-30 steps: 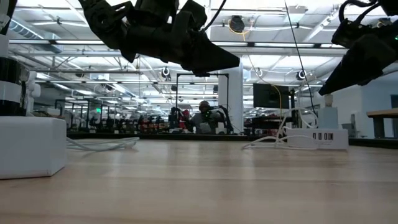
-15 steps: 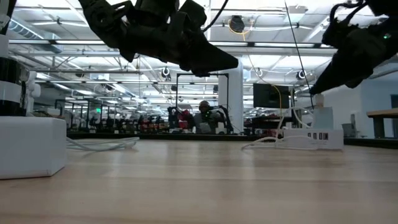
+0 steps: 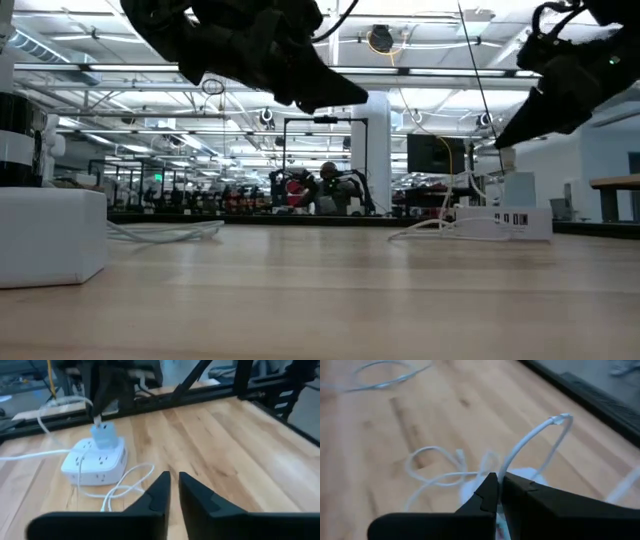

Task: Insert USB
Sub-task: Insert the white charger cable into the blue adapter

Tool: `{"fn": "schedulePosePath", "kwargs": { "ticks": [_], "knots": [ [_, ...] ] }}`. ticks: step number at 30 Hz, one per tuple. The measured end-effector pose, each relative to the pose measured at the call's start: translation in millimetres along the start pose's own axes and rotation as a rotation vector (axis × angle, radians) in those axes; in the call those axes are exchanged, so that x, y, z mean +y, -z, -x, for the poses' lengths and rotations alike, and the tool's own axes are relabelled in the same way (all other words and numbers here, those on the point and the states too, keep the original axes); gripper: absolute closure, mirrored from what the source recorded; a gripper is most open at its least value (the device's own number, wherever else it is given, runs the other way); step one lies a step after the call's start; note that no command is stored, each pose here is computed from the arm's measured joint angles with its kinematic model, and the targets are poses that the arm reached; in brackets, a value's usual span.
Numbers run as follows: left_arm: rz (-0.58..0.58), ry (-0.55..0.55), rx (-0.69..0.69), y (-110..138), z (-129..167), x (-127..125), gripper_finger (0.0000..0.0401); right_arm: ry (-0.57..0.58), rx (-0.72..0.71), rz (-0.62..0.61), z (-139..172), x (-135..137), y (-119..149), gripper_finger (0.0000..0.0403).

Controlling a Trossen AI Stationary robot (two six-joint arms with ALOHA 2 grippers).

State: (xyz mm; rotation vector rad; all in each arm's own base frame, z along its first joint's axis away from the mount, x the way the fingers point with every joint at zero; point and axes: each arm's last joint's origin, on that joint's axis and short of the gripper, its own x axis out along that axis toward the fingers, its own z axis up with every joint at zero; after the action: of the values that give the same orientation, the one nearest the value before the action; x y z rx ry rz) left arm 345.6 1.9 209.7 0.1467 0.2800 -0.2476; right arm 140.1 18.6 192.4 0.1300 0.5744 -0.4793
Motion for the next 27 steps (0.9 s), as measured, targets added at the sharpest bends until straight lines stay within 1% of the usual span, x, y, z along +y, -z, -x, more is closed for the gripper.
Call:
{"fn": "schedulePosePath", "kwargs": {
  "ticks": [3, 6, 9, 12, 15, 20, 25, 27],
  "knots": [
    [0.006, -0.019, 0.020, 5.4, 1.2, 1.1, 0.0372, 0.080, -0.009, -0.047, 5.8, -7.2, 3.6, 0.0402],
    [0.010, -0.027, 0.028, 8.5, 2.3, 2.4, 0.0394, 0.164, -0.028, -0.056, 7.8, -11.4, 5.9, 0.0402],
    [0.011, -0.045, 0.033, 10.1, 2.7, 3.1, 0.0392, 0.254, -0.007, -0.078, 6.8, -17.4, 10.7, 0.0402],
    [0.012, -0.063, 0.042, 11.2, 2.9, 3.4, 0.0390, 0.279, 0.053, -0.131, 1.9, -19.6, 16.1, 0.0403],
    [0.012, -0.064, 0.039, 11.0, 3.0, 3.5, 0.0390, 0.212, 0.089, -0.172, -8.0, -13.6, 20.2, 0.0403],
    [0.012, -0.063, 0.041, 11.2, 3.0, 3.5, 0.0389, 0.023, -0.001, -0.246, -21.7, 6.4, 8.2, 0.0403],
    [0.015, -0.054, 0.048, 10.8, 3.8, 2.1, 0.0389, -0.046, -0.075, -0.291, -37.2, 23.0, 0.1, 0.0403],
    [0.012, -0.046, 0.042, 8.2, 6.0, -0.4, 0.0391, -0.059, -0.085, -0.259, -42.1, 29.6, 0.6, 0.0403]
  ]
}}
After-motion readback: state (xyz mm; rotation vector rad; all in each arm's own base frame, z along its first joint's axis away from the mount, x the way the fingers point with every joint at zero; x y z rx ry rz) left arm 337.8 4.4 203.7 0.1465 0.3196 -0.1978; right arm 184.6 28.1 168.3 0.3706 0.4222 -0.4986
